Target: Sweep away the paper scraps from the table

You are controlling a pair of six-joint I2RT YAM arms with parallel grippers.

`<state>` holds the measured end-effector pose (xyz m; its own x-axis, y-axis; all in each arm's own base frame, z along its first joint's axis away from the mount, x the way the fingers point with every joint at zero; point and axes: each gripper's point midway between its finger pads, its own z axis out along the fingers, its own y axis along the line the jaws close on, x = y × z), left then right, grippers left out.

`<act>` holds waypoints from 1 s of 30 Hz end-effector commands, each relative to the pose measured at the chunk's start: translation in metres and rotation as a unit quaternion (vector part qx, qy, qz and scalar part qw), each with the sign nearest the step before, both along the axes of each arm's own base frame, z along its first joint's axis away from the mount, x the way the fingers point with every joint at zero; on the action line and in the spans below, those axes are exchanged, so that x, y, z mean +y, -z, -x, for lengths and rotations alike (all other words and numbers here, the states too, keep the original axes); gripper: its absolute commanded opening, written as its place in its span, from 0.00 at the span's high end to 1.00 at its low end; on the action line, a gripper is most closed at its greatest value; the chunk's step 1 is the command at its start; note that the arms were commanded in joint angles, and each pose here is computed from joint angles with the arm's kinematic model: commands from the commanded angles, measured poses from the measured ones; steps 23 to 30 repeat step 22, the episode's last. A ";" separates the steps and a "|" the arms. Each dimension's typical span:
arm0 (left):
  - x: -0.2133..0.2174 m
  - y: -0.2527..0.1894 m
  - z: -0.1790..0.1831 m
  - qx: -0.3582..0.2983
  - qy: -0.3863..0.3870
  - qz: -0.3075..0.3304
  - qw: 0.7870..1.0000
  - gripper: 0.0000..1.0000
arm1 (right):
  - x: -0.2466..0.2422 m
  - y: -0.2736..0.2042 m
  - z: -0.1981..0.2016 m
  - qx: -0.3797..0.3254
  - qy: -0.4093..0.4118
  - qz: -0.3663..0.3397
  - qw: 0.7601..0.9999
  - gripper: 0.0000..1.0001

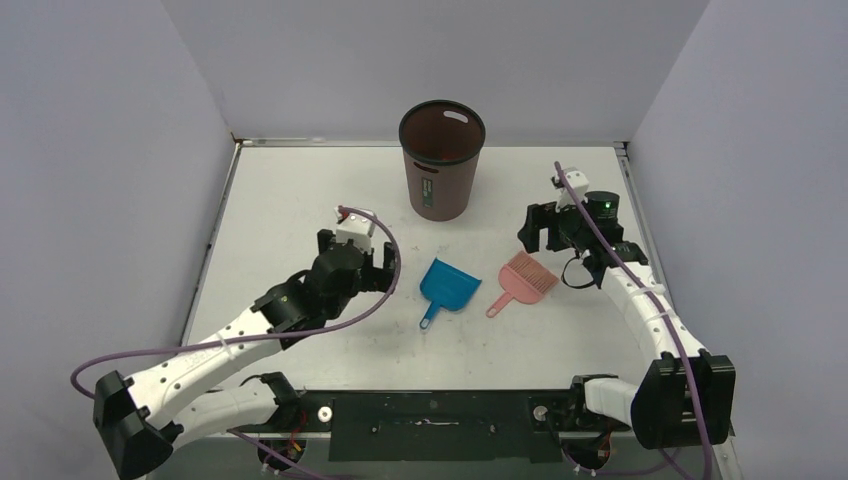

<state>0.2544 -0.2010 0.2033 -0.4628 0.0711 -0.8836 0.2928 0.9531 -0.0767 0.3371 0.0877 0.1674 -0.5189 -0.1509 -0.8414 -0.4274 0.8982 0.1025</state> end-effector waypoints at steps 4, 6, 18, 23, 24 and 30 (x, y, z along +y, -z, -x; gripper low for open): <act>0.023 -0.015 -0.006 -0.074 -0.042 0.050 0.995 0.04 | -0.031 -0.030 -0.032 -0.061 0.125 -0.045 0.989 0.10; 0.021 -0.014 -0.005 -0.071 -0.031 0.044 0.996 0.03 | -0.039 -0.030 -0.032 -0.059 0.146 -0.040 0.987 0.10; 0.017 0.011 -0.011 -0.021 -0.022 -0.033 0.999 0.03 | -0.054 -0.031 -0.025 -0.066 0.142 -0.042 0.987 0.10; 0.018 0.011 -0.011 -0.023 -0.023 -0.031 0.999 0.03 | -0.050 -0.030 -0.022 -0.065 0.130 -0.054 0.988 0.10; 0.018 0.011 -0.011 -0.023 -0.023 -0.031 0.999 0.03 | -0.050 -0.030 -0.022 -0.065 0.130 -0.054 0.988 0.10; 0.018 0.011 -0.011 -0.023 -0.023 -0.031 0.999 0.03 | -0.050 -0.030 -0.022 -0.065 0.130 -0.054 0.988 0.10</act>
